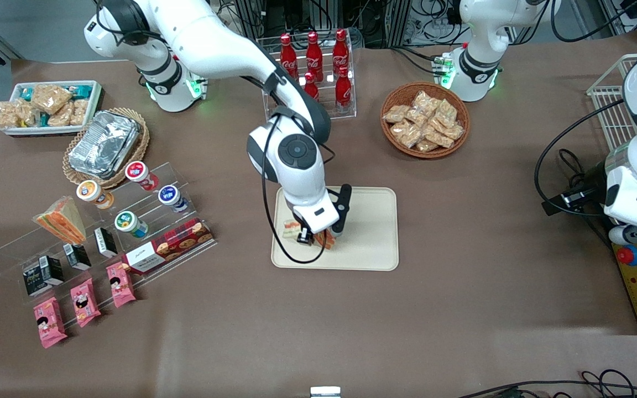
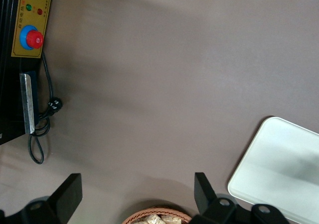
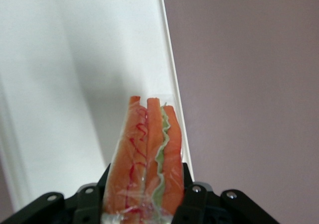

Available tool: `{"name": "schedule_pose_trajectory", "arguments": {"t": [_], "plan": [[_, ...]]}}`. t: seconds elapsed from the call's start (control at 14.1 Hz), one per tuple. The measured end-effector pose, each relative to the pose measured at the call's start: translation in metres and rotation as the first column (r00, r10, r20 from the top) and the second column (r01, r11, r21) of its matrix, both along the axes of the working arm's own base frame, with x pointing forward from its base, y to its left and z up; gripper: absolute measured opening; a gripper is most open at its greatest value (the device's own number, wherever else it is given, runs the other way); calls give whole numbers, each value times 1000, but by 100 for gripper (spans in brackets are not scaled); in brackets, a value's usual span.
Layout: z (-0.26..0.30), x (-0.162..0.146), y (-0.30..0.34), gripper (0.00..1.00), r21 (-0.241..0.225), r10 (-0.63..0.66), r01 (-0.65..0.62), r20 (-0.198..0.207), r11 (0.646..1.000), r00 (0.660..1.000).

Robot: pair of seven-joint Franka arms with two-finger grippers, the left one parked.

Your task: Place sandwich on tray

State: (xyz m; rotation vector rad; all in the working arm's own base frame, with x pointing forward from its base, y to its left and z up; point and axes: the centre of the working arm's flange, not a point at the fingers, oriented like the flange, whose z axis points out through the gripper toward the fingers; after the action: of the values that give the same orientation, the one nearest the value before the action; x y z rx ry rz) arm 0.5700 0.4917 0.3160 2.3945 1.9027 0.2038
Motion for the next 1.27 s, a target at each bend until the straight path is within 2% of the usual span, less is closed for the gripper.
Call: {"name": "schedule_pose_trajectory", "arguments": {"t": [0.35, 0.57, 0.71, 0.78, 0.92, 0.99, 1.06, 1.13, 1.27], "plan": [[-38, 6, 3, 54, -14, 119, -119, 40, 993, 992], [-59, 7, 4, 56, -24, 141, -140, 44, 990, 989], [-66, 6, 5, 59, -27, 144, -143, 42, 989, 989], [-65, 4, 8, 67, -22, 148, -147, 40, 989, 988], [-59, -1, 17, 83, 16, 143, -144, 33, 990, 989], [-51, -1, 21, 94, 49, 129, -130, 30, 990, 991], [-37, 0, 22, 99, 83, 110, -112, 28, 990, 994], [-18, 4, 18, 99, 109, 83, -85, 19, 990, 996], [26, 15, -6, 99, 126, -49, 52, -25, 991, 998]]}}
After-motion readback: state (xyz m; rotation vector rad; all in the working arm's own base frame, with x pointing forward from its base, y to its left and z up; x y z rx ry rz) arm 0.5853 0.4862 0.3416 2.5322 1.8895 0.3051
